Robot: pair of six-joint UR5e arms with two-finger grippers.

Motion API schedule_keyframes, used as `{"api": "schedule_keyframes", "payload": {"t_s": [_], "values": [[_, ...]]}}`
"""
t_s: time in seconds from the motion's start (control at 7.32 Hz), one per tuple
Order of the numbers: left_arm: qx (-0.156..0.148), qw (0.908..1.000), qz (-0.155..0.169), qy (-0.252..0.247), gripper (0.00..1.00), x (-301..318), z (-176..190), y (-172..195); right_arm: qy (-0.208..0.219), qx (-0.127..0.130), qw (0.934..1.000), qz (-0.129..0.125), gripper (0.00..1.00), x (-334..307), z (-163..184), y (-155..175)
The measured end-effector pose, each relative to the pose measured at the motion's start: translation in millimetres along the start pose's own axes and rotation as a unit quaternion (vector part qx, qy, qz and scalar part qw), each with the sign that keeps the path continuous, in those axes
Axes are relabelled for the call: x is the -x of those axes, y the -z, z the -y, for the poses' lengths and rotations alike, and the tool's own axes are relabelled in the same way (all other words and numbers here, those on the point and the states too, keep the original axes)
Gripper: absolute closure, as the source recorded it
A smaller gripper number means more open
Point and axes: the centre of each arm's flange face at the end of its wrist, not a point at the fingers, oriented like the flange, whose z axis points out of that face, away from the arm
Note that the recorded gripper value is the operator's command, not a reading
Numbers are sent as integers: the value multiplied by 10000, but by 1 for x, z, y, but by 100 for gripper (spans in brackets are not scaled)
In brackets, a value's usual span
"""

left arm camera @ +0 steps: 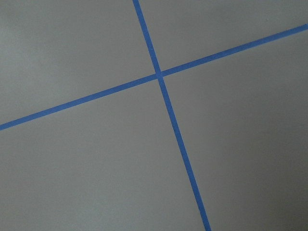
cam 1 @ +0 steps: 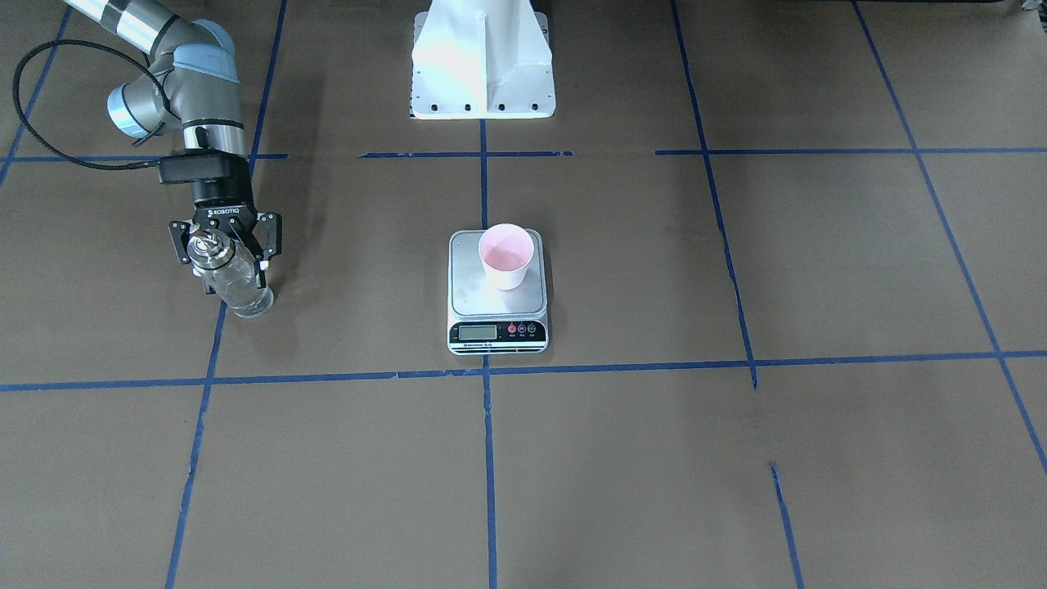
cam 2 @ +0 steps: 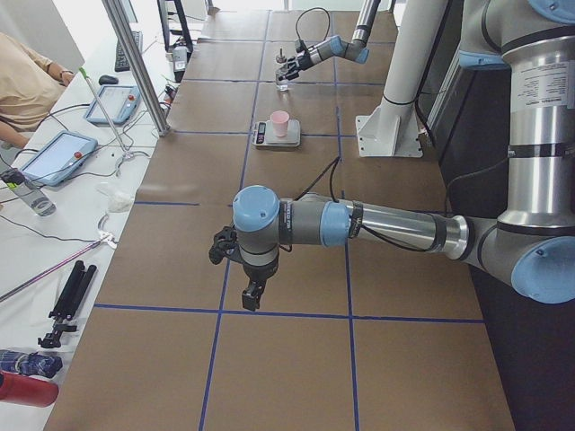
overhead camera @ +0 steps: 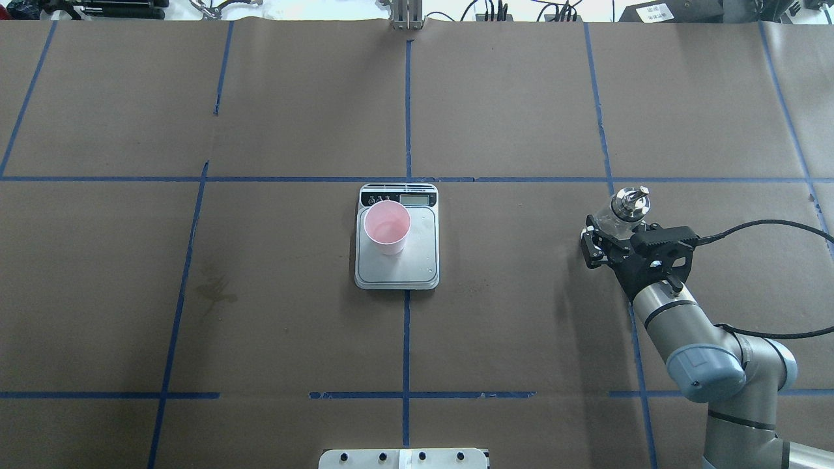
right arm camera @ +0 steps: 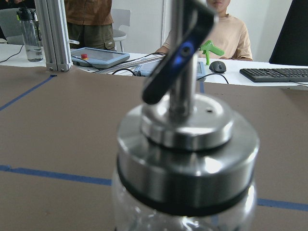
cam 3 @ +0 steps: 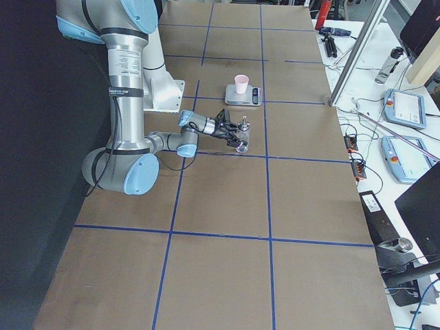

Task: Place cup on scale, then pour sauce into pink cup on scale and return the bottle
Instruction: 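Carry the upright bottle back to its starting spot and lower it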

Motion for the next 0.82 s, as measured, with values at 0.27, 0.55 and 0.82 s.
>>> {"api": "schedule_keyframes", "payload": {"t_s": [0.27,0.55,0.82], "values": [[7,10000,-2,4,0,0,-1,-1,45,-8,10000,-52,0,-9,-2,2],[9,10000,-3,6,0,0,-1,-1,36,-41,10000,-59,0,-10,1,4],[8,10000,-3,7,0,0,-1,-1,15,-90,9999,-69,0,-9,3,5]]}}
